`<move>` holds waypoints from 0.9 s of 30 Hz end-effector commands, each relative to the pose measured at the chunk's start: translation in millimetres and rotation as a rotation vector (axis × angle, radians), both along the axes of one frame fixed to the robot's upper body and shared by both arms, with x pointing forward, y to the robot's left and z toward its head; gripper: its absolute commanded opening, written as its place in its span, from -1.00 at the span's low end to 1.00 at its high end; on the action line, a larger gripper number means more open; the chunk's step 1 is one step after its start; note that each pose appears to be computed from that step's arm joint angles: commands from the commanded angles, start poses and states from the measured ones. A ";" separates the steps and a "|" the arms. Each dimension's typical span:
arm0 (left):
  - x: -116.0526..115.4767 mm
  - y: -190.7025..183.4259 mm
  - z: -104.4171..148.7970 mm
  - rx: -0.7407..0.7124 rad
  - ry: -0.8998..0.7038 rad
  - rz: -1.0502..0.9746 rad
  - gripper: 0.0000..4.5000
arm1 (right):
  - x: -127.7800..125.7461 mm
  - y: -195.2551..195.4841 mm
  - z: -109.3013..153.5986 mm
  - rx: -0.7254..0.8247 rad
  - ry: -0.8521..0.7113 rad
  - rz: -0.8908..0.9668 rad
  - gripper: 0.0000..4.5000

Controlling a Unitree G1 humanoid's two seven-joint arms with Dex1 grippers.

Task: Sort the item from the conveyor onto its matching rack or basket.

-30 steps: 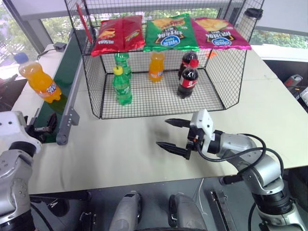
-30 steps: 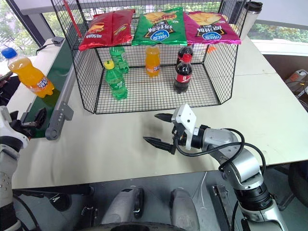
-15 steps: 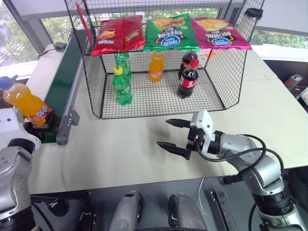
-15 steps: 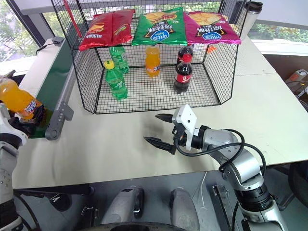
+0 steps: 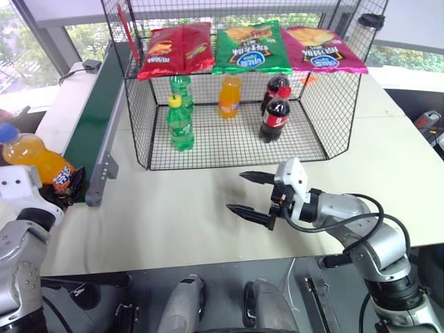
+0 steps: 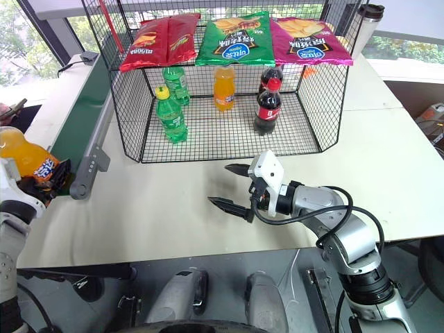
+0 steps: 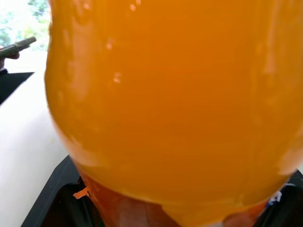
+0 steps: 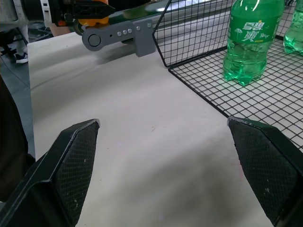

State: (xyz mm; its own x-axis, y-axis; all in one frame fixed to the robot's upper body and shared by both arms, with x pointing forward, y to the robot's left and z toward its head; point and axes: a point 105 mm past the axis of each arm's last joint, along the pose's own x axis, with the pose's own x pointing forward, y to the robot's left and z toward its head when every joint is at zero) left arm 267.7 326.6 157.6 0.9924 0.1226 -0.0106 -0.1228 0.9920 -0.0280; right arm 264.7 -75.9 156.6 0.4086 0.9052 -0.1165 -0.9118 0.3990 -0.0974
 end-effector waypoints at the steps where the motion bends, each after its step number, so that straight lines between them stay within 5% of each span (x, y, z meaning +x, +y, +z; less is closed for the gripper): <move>1: 0.3 -6.1 29.3 0.065 -0.080 -0.038 0.34 | -3.5 3.0 12.2 0.011 -0.049 0.019 1.00; 12: 7.7 -44.7 65.6 0.091 -0.073 -0.377 0.34 | -3.1 4.7 21.3 0.031 -0.063 0.035 1.00; 27: 1.2 -188.9 17.0 0.219 0.140 -1.219 0.34 | 0.3 8.6 33.5 0.017 -0.073 0.078 1.00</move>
State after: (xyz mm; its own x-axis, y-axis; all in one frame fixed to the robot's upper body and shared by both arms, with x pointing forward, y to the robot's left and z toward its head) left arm 271.2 148.7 166.9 0.5036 -0.8288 -0.2439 0.8588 0.5110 0.0369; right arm 267.3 -68.4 180.0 0.3585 0.9287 -0.0946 -0.9297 0.3460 -0.1261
